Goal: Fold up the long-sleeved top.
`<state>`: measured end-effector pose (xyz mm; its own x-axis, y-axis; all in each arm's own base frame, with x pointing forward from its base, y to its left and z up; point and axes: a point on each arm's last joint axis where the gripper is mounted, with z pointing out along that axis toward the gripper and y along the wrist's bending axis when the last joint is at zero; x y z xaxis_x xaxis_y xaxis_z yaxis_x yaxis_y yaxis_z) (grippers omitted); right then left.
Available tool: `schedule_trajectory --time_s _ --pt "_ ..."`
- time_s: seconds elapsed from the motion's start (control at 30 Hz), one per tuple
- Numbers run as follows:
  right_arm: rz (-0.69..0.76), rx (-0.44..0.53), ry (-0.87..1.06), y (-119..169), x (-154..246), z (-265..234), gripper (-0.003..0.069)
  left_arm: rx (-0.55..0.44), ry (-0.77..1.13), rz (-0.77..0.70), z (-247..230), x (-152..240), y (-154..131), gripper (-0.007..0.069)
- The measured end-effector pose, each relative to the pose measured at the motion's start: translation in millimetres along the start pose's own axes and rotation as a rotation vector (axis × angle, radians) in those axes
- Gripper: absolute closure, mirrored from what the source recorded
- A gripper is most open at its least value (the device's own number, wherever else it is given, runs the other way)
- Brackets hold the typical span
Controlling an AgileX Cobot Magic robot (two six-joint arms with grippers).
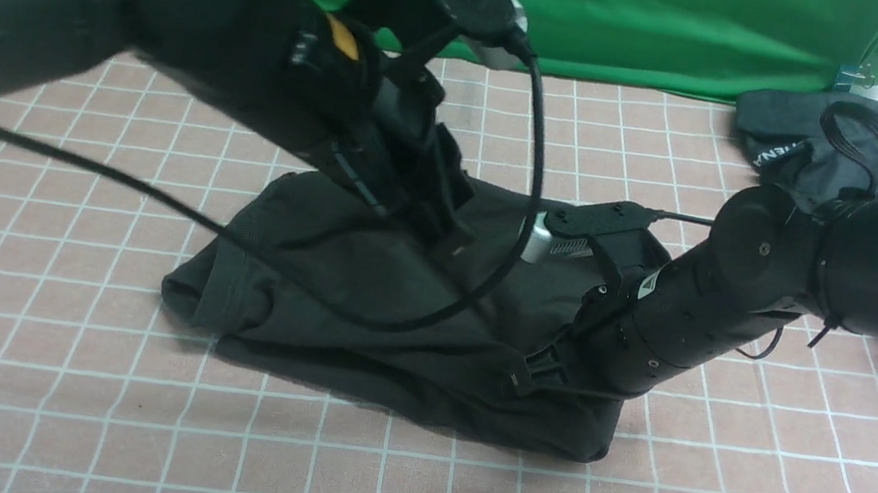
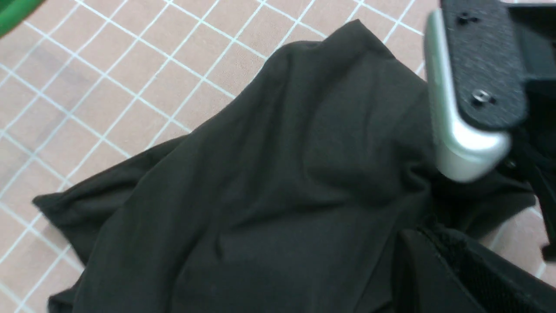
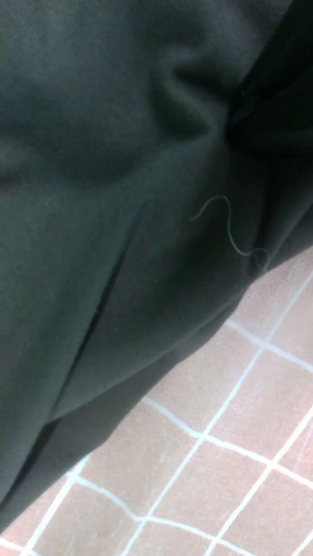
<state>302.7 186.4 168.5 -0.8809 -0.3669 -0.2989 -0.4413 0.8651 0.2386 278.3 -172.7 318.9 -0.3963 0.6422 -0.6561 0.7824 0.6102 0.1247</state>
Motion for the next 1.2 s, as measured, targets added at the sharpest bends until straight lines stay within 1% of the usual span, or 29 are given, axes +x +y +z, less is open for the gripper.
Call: schedule_trajectory --time_s 0.1,0.23,0.27,0.33,0.37,0.4,0.43,0.47,0.5,0.6,0.67,0.7,0.8,0.83,0.9,0.93,0.97,1.07,1.13,1.2 --pt "-0.005 0.000 0.008 0 1 -3 0.0630 -0.006 0.001 -0.002 -12 4 -3 0.0606" --pt "-0.005 0.005 0.036 -3 4 -20 0.0627 -0.035 -0.025 -0.013 -38 13 -10 0.0606" --pt "0.028 0.017 0.009 -8 3 -35 0.0618 -0.053 -0.036 -0.018 -51 20 -14 0.0606" --pt "0.074 0.028 -0.031 -16 0 -46 0.0599 -0.068 -0.051 -0.024 -60 27 -18 0.0606" --pt "0.119 0.039 -0.066 -24 -3 -53 0.0573 -0.082 -0.070 -0.032 -69 35 -22 0.0606" --pt "0.186 0.050 -0.104 -34 -5 -60 0.0529 -0.097 -0.095 -0.039 -76 44 -26 0.0606" --pt "0.240 0.063 -0.130 -45 -7 -64 0.0465 -0.108 -0.118 -0.045 -83 54 -31 0.0606" --pt "0.256 0.065 -0.138 -47 -8 -64 0.0452 -0.108 -0.118 -0.048 -82 58 -33 0.0606" --pt "0.322 0.078 -0.165 -59 -9 -64 0.0356 -0.122 -0.158 -0.065 -91 69 -39 0.0606" --pt "0.430 0.089 -0.240 -79 -16 -57 0.0147 -0.140 -0.238 -0.115 -101 99 -53 0.0606" --pt "0.470 0.085 -0.265 -84 -20 -48 0.0074 -0.150 -0.268 -0.129 -101 116 -59 0.0606" --pt "0.484 0.083 -0.278 -86 -23 -43 0.0059 -0.160 -0.293 -0.134 -102 128 -64 0.0606" --pt "0.513 0.070 -0.266 -90 -27 -29 0.0077 -0.165 -0.316 -0.151 -100 147 -71 0.0606" --pt "0.527 0.064 -0.251 -93 -31 -19 0.0120 -0.165 -0.336 -0.163 -101 157 -76 0.0606" --pt "0.532 0.063 -0.235 -96 -34 -9 0.0174 -0.162 -0.341 -0.172 -100 166 -79 0.0606" --pt "0.535 0.063 -0.224 -98 -34 -5 0.0195 -0.160 -0.345 -0.175 -100 169 -81 0.0606" --pt "0.535 0.063 -0.223 -98 -35 -4 0.0200 -0.162 -0.348 -0.175 -100 170 -81 0.0606" --pt "0.530 0.063 -0.202 -101 -38 7 0.0295 -0.161 -0.365 -0.177 -103 174 -84 0.0606" --pt "0.510 0.066 -0.206 -102 -40 9 0.0377 -0.161 -0.367 -0.178 -103 175 -84 0.0606" --pt "0.477 0.071 -0.215 -103 -41 10 0.0430 -0.161 -0.367 -0.178 -103 175 -84 0.0606"
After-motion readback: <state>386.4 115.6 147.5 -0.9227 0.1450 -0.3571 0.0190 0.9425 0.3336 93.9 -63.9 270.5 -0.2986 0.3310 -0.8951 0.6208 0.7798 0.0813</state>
